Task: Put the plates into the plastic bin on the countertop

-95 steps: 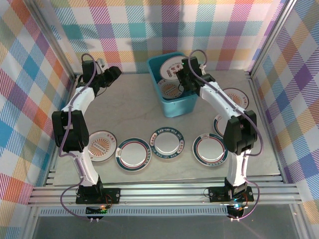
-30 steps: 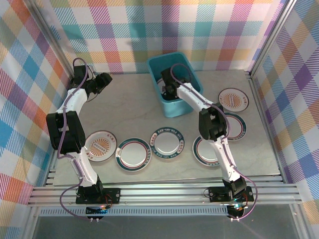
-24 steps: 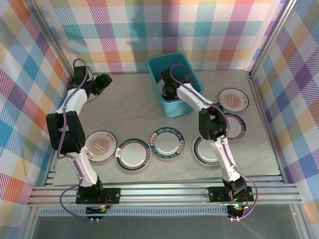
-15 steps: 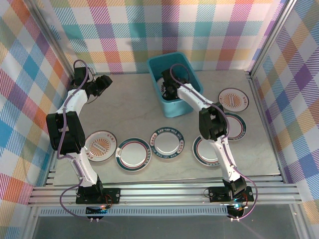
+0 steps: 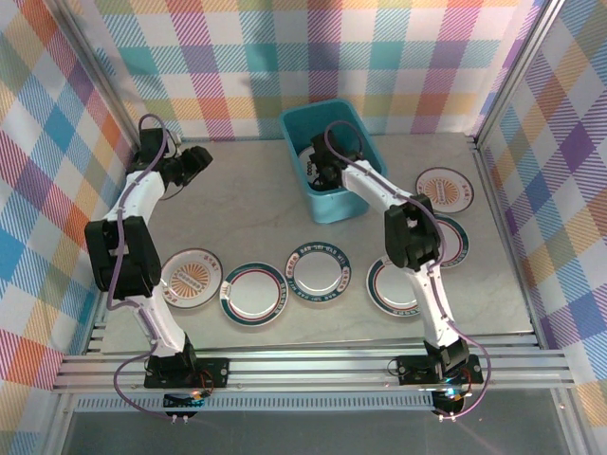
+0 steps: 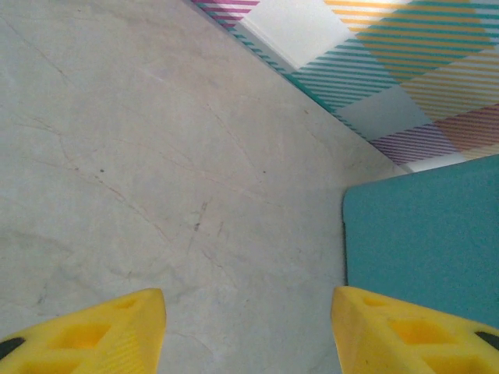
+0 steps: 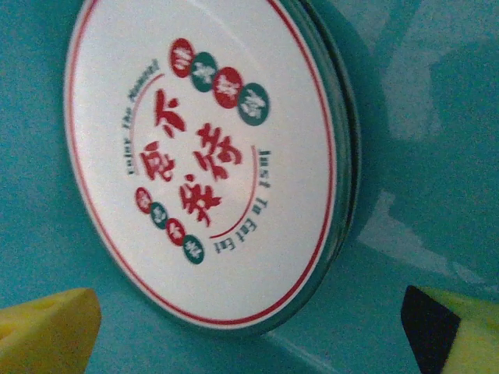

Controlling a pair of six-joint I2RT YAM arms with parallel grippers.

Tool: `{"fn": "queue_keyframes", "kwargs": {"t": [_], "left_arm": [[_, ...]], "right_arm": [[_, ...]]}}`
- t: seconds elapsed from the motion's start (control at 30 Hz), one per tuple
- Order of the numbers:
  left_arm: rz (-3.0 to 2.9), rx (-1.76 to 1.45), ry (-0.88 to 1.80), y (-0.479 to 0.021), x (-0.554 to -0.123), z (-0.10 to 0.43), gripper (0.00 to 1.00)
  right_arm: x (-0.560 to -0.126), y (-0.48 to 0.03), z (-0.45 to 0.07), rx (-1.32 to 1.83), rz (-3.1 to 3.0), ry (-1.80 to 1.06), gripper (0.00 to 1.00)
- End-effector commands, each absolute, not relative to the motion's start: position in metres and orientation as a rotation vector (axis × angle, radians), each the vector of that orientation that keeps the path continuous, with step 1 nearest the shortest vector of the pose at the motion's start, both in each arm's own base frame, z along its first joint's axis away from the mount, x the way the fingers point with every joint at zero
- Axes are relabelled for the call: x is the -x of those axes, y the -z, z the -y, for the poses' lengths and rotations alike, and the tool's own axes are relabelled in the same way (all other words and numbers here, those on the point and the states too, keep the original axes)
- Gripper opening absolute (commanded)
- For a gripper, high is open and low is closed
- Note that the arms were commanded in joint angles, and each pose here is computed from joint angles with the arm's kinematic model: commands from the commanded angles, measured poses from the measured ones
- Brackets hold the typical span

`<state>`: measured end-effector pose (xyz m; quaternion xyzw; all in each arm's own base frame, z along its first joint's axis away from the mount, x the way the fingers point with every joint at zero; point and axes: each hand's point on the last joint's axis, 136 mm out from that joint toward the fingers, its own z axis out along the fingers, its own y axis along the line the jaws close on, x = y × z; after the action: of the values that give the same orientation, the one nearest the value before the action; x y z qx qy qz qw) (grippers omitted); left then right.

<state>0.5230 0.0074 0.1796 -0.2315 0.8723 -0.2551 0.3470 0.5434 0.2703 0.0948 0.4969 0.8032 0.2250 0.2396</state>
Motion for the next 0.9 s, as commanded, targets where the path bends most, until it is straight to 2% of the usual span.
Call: {"fn": "queue_keyframes", "kwargs": {"t": [0.0, 0.3, 0.53, 0.87], "left_arm": [[-2.288, 0.563, 0.577, -0.192, -0.504, -0.013, 0.58], [-2.351, 0.602, 0.414, -0.192, -0.455, -0.026, 0.59], [-2.447, 0.687, 0.285, -0.167, -0.397, -0.034, 0.6], [-2.665, 0.724, 0.204, -0.13, -0.315, -0.03, 0.61]], "right_arm": [[-0.549, -0.141, -0.269, -1.22, -2.149, -0.692, 0.99], [-0.54, -0.162, -0.268, -0.989, -2.113, -0.758, 0.99], [-0.532, -0.212, -0.282, -0.583, -2.049, -0.794, 0.99], [-0.489, -0.251, -0.298, -0.22, -2.107, -0.881, 1.0]]}}
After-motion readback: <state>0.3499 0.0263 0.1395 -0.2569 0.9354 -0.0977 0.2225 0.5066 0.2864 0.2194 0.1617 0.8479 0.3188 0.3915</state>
